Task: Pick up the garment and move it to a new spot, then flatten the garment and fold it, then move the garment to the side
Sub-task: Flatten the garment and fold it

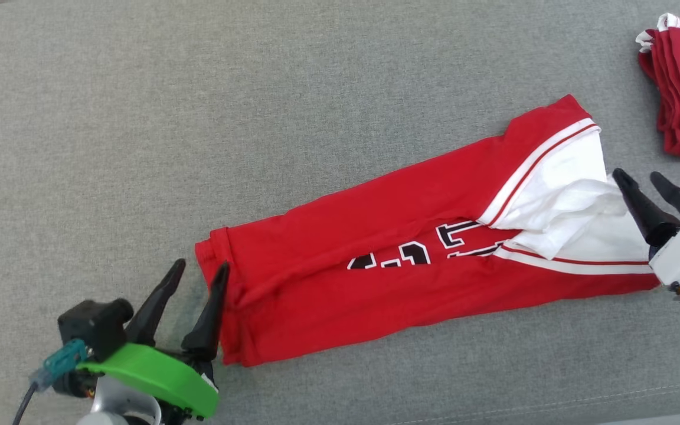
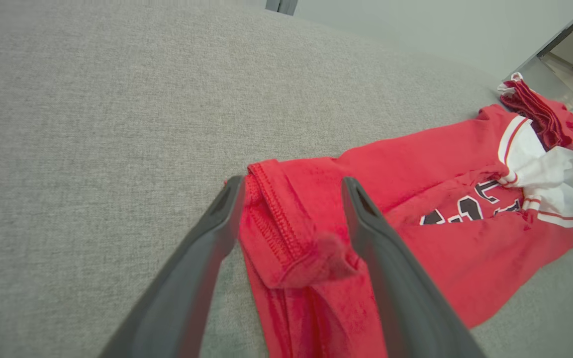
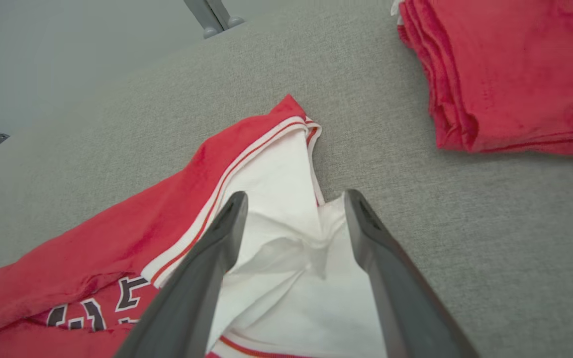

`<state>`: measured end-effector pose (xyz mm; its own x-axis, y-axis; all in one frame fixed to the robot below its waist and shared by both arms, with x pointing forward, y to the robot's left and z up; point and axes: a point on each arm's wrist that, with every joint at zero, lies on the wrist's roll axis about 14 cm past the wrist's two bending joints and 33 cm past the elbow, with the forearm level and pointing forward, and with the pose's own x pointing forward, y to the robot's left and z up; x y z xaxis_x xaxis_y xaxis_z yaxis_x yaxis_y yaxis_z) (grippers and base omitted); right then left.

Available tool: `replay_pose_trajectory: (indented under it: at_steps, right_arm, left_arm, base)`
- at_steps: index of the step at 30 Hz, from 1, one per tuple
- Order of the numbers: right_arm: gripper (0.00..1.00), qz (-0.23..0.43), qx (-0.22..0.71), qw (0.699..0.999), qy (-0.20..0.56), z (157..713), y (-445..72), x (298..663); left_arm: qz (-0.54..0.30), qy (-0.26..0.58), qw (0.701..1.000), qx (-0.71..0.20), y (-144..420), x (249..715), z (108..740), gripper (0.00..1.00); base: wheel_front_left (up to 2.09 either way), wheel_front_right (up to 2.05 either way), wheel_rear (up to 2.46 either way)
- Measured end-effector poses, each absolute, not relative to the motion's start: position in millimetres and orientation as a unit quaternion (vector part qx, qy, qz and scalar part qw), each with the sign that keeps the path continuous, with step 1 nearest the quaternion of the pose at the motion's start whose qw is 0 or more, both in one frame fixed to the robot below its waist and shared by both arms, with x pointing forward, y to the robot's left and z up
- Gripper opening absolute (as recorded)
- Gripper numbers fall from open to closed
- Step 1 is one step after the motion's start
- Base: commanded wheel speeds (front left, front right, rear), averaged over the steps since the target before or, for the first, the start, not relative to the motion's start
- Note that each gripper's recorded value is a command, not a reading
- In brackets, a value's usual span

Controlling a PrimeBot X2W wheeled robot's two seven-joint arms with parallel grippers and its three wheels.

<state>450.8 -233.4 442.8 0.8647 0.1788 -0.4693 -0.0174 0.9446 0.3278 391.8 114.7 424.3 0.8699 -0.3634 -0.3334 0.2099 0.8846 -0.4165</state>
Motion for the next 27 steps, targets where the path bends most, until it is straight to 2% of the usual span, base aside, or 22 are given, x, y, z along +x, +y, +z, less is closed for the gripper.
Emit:
replay_pose_trajectory:
  at_steps: [5,12,23,24,25,26,27]
  right_arm:
    - [1.0,0.01,0.171,0.956,0.239,446,-257,452]
    - [1.0,-0.002,0.186,0.937,0.295,408,-248,456]
    - [1.0,0.028,0.214,0.915,0.341,373,-207,463]
    - [0.77,0.031,0.211,0.915,0.343,373,-206,463]
    - [0.1,0.03,0.209,0.916,0.342,373,-207,463]
    - [0.0,0.027,0.21,0.916,0.341,372,-208,463]
    - [0.0,0.027,0.209,0.916,0.341,372,-208,463]
  left_arm:
    - [-0.089,0.143,0.969,-0.182,135,387,433,1.0]
    - [-0.06,0.117,0.982,-0.135,139,381,426,1.0]
    - [-0.008,0.09,0.988,-0.129,160,371,430,1.0]
    - [-0.008,0.088,0.988,-0.129,160,370,430,1.0]
    - [-0.007,0.088,0.988,-0.128,161,368,430,1.0]
    - [-0.006,0.089,0.988,-0.129,161,366,429,1.0]
    - [-0.006,0.089,0.988,-0.13,161,365,428,1.0]
  base:
    - [0.0,0.0,0.0]
    - [0.0,0.0,0.0]
    - [0.0,0.0,0.0]
    - [0.0,0.0,0.0]
    - [0.0,0.0,0.0]
    - [0.0,0.0,0.0]
    - [0.0,0.0,0.0]
